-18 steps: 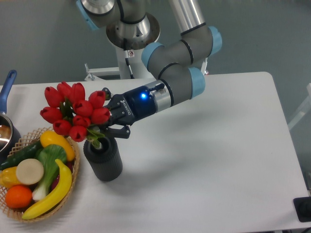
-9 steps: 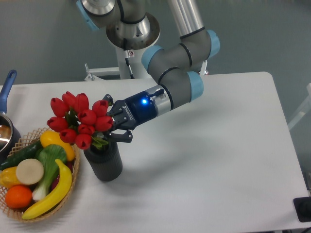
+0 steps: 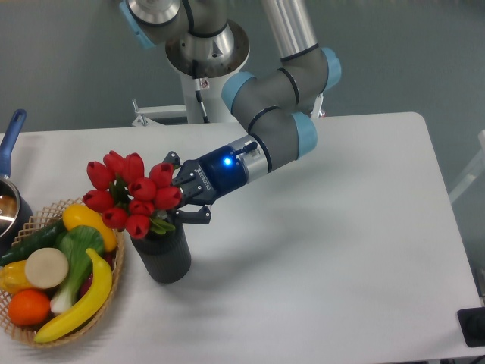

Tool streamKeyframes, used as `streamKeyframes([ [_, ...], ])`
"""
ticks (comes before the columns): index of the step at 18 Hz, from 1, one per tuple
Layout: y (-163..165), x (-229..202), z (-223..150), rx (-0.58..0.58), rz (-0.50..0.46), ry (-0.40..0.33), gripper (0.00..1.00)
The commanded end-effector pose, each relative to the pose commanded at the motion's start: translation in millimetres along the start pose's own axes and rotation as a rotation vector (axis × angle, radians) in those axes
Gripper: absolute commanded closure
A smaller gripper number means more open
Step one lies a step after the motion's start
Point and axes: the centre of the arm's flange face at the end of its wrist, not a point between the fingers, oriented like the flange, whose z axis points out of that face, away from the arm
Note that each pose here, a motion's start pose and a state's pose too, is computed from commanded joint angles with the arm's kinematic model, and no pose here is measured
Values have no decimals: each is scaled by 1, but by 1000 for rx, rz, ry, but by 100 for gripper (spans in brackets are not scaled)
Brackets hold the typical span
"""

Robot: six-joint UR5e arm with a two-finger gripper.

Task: Insert the flowers into the vase
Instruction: 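Push the tulips deeper into the vase and settle them upright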

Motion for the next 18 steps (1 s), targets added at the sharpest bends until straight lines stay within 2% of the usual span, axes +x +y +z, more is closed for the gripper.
streamKeyframes([
  [12, 21, -7, -1, -41, 0, -9, 72],
  [18, 22, -7, -1, -41, 0, -9, 62],
])
